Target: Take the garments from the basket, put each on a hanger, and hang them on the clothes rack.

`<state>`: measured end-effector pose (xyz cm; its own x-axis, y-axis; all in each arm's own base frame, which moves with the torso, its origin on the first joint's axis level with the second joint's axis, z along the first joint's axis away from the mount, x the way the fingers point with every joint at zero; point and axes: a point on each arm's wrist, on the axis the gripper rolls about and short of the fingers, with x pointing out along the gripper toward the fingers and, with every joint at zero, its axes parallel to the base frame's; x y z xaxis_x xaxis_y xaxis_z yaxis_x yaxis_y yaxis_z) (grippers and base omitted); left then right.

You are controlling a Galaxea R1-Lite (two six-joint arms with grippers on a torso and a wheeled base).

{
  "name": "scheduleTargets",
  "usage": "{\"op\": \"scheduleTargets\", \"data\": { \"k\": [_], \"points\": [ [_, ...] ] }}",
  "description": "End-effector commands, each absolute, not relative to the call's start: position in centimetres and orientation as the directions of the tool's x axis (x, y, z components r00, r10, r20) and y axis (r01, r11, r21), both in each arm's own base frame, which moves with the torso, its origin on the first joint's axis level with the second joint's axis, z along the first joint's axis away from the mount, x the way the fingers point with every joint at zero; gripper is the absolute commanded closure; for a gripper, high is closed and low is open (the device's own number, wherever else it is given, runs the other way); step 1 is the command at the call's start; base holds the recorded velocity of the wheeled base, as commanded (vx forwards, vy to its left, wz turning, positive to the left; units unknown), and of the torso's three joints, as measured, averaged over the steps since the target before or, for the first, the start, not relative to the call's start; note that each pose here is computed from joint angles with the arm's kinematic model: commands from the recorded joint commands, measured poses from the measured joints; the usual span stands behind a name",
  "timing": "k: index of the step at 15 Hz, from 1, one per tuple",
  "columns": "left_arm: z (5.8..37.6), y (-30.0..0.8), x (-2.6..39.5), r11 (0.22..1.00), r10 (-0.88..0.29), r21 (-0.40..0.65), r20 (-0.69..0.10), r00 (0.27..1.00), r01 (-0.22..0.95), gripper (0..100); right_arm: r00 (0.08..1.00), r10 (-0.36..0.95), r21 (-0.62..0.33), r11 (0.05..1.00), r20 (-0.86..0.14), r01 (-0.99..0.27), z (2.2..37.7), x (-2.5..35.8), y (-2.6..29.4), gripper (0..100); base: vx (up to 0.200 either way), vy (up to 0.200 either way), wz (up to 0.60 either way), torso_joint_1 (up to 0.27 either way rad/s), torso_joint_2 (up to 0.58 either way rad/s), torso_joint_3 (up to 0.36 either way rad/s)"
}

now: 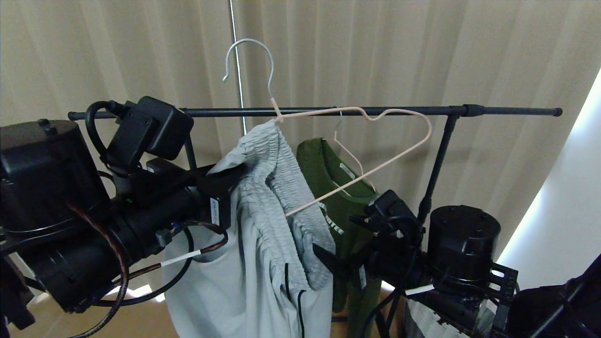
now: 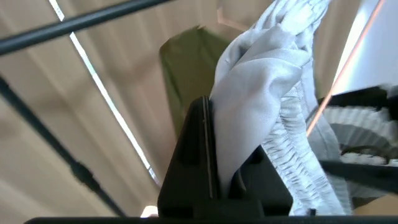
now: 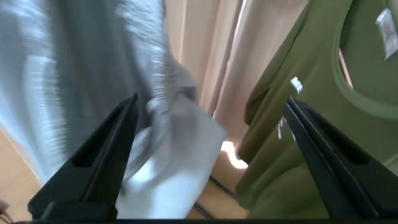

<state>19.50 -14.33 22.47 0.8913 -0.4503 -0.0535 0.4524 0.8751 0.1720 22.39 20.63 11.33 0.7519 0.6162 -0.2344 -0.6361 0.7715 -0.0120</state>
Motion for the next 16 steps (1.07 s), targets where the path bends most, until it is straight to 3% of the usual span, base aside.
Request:
{"op": "scheduleTargets", "data": {
  "k": [1, 7, 11, 16],
  "points": [
    [22.9, -14.2, 19.2, 0.876, -0.452, 0.17, -0.036, 0.891, 0.451, 100, 0.762, 0.588, -0.015, 0.789, -0.269, -0.614, 10.1, 22.8, 19.9, 0, 0.0, 0.0, 0.0, 0.0, 0.0, 0.0],
    [22.7, -13.4, 19.4, 0.884, -0.423, 0.201, -0.042, 0.905, 0.422, 100, 0.859, 0.442, -0.021, 0.887, -0.257, -0.462, 10.3, 24.5, 14.6, 0, 0.0, 0.0, 0.0, 0.0, 0.0, 0.0],
    [20.9, -12.2, 18.9, 0.85, -0.395, 0.337, -0.102, 0.913, 0.406, 100, 0.918, 0.34, -0.019, 0.936, -0.204, -0.351, 12.0, 25.6, 11.3, 0, 0.0, 0.0, 0.0, 0.0, 0.0, 0.0],
    [18.4, -10.2, 17.9, 0.793, -0.335, 0.475, -0.184, 0.924, 0.382, 100, 0.937, 0.302, -0.022, 0.95, -0.177, -0.311, 12.8, 25.8, 10.1, 0, 0.0, 0.0, 0.0, 0.0, 0.0, 0.0]
  ]
}}
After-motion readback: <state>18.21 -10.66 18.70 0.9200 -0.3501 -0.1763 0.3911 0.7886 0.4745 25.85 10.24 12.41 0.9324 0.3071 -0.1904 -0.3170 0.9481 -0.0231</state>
